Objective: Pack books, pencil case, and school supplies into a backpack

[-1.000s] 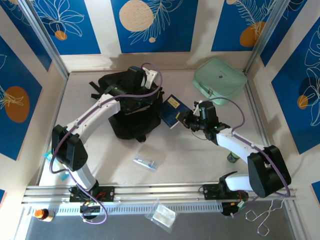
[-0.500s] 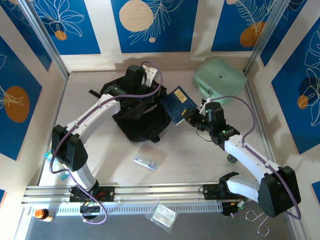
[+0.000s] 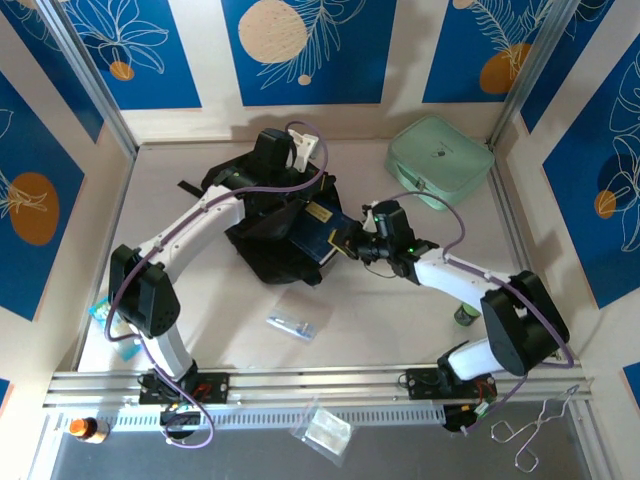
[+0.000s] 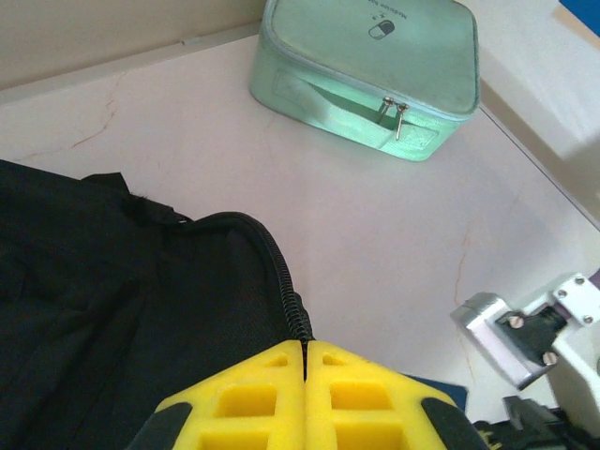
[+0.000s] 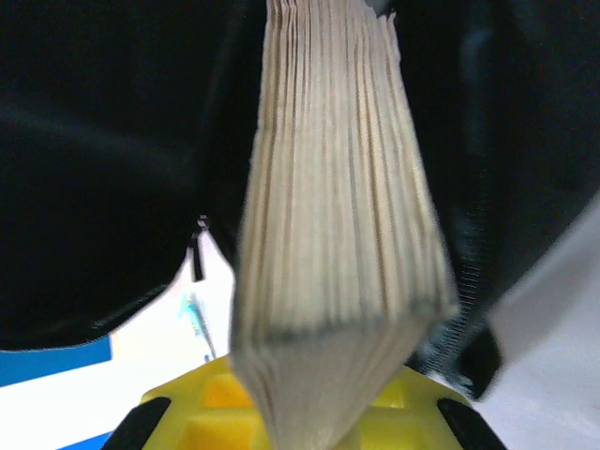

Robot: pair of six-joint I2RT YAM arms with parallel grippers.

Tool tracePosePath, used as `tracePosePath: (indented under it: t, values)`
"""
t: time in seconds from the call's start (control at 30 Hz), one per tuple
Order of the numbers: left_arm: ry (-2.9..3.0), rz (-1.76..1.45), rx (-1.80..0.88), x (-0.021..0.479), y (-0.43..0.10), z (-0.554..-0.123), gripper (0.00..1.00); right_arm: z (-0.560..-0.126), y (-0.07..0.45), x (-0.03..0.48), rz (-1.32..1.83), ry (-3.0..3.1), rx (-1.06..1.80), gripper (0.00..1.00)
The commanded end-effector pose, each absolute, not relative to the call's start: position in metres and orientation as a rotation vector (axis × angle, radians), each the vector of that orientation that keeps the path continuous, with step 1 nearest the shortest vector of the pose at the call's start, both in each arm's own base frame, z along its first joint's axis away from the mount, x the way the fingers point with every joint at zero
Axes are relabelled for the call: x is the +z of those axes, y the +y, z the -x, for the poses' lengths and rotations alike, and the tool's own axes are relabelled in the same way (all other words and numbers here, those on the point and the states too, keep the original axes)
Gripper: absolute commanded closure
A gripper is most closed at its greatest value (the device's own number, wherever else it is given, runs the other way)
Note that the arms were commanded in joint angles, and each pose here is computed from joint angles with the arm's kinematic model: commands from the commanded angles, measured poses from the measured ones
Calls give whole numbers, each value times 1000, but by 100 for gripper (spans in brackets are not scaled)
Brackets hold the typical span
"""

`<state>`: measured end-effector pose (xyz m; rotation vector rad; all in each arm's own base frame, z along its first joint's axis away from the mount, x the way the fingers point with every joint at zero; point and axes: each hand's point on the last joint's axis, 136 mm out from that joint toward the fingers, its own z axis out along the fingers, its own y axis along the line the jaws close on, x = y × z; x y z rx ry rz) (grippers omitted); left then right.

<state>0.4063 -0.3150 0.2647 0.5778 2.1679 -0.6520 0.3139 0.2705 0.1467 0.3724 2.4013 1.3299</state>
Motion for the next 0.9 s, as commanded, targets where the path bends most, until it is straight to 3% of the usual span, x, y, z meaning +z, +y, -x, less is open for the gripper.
tracePosePath:
  t: [0.0, 0.33, 0.87]
  values:
    - [2077, -593, -728, 295, -328, -407, 100, -326, 297, 190, -281, 2279, 1495, 98]
    - [2039, -591, -762, 310, -330, -403, 100, -357, 309, 168, -439, 2358, 1444, 98]
    - [2034, -526, -774, 314, -329, -410, 100, -450, 343, 109, -782, 2288, 1295, 96]
